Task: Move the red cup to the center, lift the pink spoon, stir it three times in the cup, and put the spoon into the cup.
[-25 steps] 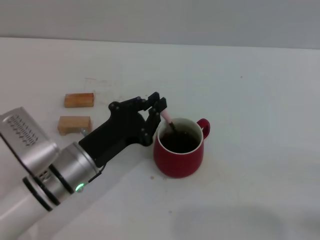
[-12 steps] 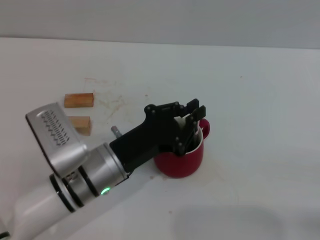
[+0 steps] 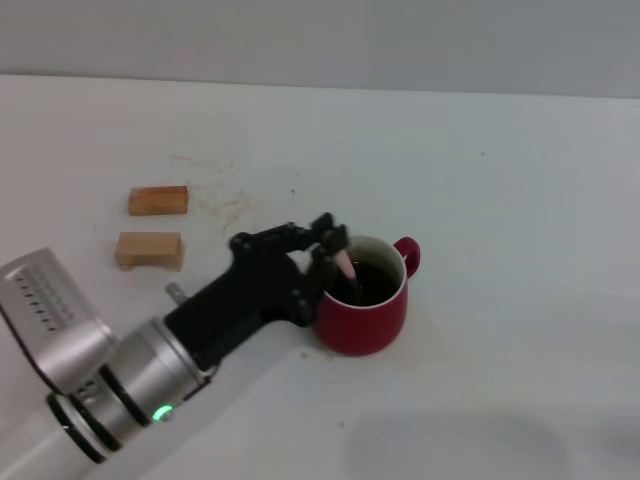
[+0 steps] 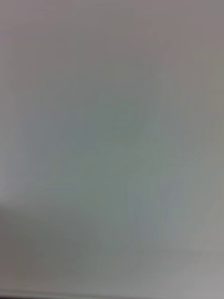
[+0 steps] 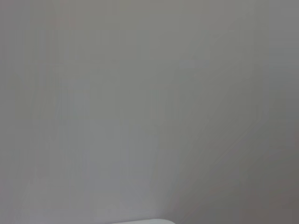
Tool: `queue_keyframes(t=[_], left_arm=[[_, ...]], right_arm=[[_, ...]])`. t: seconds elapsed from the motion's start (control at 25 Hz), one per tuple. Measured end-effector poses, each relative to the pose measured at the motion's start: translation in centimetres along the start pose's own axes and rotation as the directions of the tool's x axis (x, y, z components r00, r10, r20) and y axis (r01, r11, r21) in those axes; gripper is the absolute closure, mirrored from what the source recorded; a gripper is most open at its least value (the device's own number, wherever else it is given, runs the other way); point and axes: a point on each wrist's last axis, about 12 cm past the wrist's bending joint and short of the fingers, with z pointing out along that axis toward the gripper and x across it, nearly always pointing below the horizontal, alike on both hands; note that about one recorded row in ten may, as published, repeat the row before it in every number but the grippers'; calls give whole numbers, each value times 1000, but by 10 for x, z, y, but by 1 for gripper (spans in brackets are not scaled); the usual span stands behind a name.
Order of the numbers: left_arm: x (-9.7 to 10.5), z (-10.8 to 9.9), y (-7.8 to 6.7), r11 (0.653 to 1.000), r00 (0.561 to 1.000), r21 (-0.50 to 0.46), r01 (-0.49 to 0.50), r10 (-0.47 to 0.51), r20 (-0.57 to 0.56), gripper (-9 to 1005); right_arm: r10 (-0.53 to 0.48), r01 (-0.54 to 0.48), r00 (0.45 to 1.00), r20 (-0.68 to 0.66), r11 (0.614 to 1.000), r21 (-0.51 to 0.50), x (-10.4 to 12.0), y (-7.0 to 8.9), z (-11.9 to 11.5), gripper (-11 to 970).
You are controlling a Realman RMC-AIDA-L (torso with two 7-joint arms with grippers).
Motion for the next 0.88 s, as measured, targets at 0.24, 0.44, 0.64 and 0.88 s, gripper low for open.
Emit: queue_keyframes(t=[0.24,0.44,0.64,0.88], left_arm=[[-5,-10,24,995,1000,-97,-28,28,-3,865],[-8,1,29,996,999,-85,-41,42,5,867],[-13,8,18,998,997,-54,-30,34,70,926],[-25,12,18,996,987,-65,-56,65,148,848]], right_arm=[[-1,1,1000,-1,1000,-13,0,2,0,958],[3,-3,1000,0,1000,-14,0,3,-1,958],[2,-2,1000,-1,1000,-10,0,2,-2,958],[2,-2,1000,1,1000,-9,0,2,-3,958]])
